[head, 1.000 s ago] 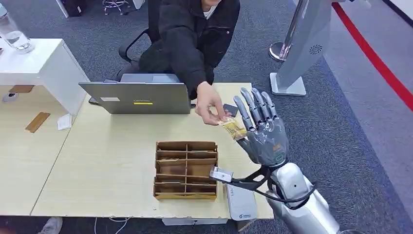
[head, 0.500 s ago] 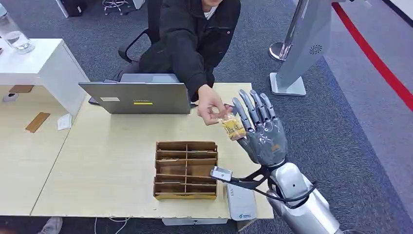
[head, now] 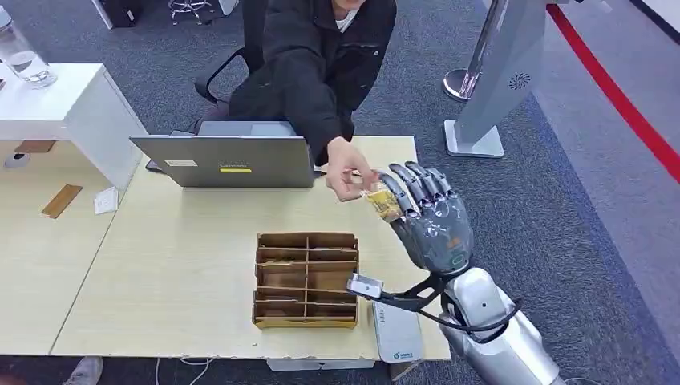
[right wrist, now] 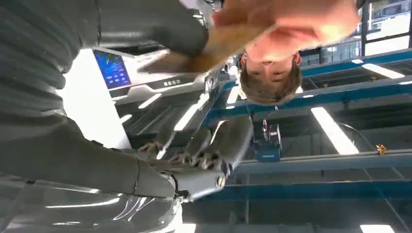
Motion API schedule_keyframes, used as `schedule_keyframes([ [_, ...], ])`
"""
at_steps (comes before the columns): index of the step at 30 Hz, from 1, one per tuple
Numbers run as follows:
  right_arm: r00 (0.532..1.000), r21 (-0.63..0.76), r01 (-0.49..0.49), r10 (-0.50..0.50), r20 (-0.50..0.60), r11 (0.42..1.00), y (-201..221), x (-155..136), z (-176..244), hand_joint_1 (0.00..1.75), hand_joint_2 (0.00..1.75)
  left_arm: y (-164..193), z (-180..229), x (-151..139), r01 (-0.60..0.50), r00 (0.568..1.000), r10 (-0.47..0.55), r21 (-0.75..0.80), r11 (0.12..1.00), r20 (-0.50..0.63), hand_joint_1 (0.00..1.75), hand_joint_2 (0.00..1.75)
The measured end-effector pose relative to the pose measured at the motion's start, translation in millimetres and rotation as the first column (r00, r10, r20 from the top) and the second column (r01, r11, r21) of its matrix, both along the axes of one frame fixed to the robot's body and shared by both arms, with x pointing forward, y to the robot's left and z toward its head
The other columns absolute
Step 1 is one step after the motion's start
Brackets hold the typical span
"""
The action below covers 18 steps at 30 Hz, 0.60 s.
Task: Pass the card to the sensor for recognition and then transmit it.
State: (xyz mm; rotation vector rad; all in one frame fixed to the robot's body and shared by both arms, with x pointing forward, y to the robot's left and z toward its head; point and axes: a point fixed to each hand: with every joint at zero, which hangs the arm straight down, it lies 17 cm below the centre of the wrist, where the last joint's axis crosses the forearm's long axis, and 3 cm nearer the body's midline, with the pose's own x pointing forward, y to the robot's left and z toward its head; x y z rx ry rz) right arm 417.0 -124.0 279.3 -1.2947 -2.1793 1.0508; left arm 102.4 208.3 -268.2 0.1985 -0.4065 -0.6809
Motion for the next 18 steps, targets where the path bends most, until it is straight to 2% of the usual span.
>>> schedule_keyframes([
  [18,1.0,0.026,-0.022,0.022,-0.017,0.999,1.5,-0.6,-0.6,1.75,1.75,0.4,-0.1,-0.3,0.003,1.0,-0.003,0.003,1.0,-0.001,0.0,0.0],
])
